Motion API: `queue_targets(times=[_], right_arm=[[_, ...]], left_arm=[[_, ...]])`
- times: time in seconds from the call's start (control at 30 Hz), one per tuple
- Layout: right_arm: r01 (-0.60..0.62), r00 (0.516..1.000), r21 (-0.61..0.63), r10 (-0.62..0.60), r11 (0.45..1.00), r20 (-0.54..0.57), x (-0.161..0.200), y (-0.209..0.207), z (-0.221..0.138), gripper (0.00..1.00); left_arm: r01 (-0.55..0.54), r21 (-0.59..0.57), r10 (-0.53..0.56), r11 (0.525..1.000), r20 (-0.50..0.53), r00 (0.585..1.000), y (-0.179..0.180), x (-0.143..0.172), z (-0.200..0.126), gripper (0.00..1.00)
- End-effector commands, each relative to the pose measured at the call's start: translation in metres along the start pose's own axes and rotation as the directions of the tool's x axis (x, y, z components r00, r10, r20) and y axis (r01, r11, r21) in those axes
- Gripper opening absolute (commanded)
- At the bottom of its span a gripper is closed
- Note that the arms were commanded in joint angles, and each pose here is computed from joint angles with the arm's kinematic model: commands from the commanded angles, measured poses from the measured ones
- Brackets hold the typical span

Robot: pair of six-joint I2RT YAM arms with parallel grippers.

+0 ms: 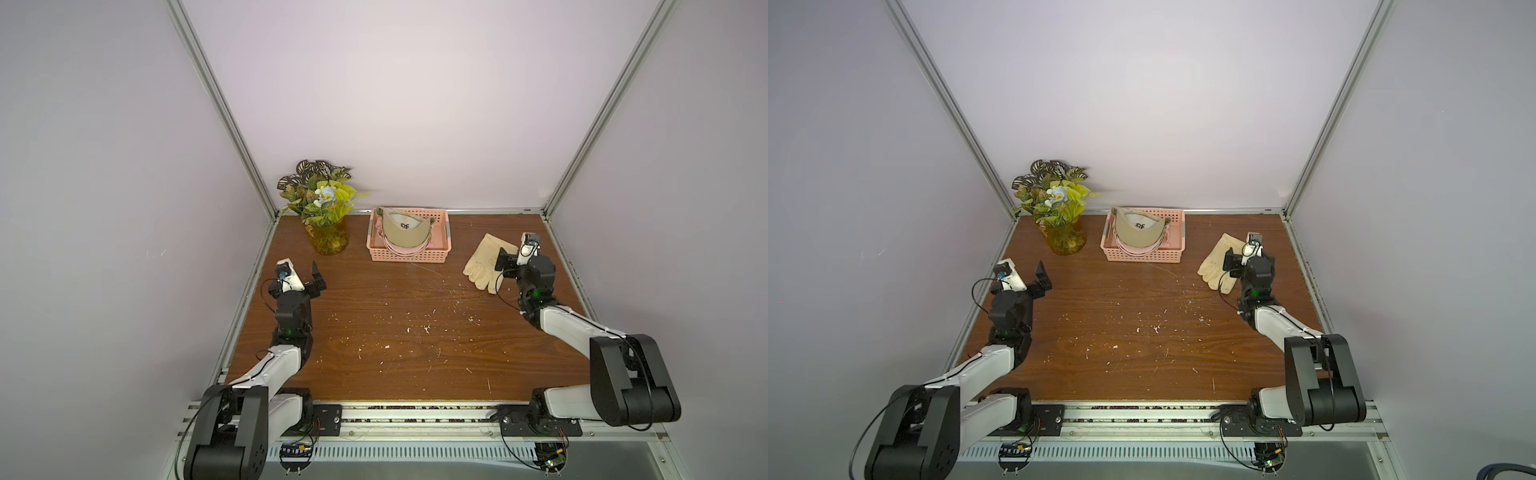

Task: Turn the baseball cap inside out
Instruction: Pick up the baseball cap from the basket.

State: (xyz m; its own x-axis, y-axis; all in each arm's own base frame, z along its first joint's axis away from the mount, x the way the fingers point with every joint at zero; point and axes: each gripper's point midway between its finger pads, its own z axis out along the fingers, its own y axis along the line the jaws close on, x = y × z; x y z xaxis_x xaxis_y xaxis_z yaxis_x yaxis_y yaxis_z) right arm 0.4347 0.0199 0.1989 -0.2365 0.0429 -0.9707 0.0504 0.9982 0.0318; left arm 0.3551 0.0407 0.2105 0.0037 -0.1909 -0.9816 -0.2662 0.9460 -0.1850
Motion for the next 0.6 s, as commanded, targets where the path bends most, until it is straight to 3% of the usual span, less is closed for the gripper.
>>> queue_targets(times=[0.0,0.1,0.27,0.4,0.57], right_arm=[[-0.114,0.981,-0.258,0.069,0.959,-0.179,0.007,0.051,0.009,0.91],[-0.227,0.952,-0.401,0.116,0.888,-0.283,-0.011,0.089,0.029,0.81],[-0.387,0.866,-0.506,0.115,0.771,-0.487,-0.017,0.147,0.066,0.68],[-0.420,0.816,-0.529,0.052,0.737,-0.576,-0.017,0.192,0.096,0.56],[-0.446,0.778,-0.511,0.036,0.735,-0.628,-0.015,0.226,0.127,0.46]], left_arm=[[0.131,-0.032,-0.135,0.991,-0.252,0.958,-0.009,0.032,0.000,0.99],[0.209,0.014,-0.190,0.978,-0.367,0.911,-0.031,0.038,-0.003,0.99],[0.302,0.185,-0.185,0.935,-0.472,0.862,-0.076,0.040,-0.012,0.99],[0.305,0.258,-0.134,0.917,-0.520,0.844,-0.092,0.043,-0.018,0.99],[0.298,0.304,-0.096,0.905,-0.537,0.838,-0.101,0.043,-0.020,0.99]])
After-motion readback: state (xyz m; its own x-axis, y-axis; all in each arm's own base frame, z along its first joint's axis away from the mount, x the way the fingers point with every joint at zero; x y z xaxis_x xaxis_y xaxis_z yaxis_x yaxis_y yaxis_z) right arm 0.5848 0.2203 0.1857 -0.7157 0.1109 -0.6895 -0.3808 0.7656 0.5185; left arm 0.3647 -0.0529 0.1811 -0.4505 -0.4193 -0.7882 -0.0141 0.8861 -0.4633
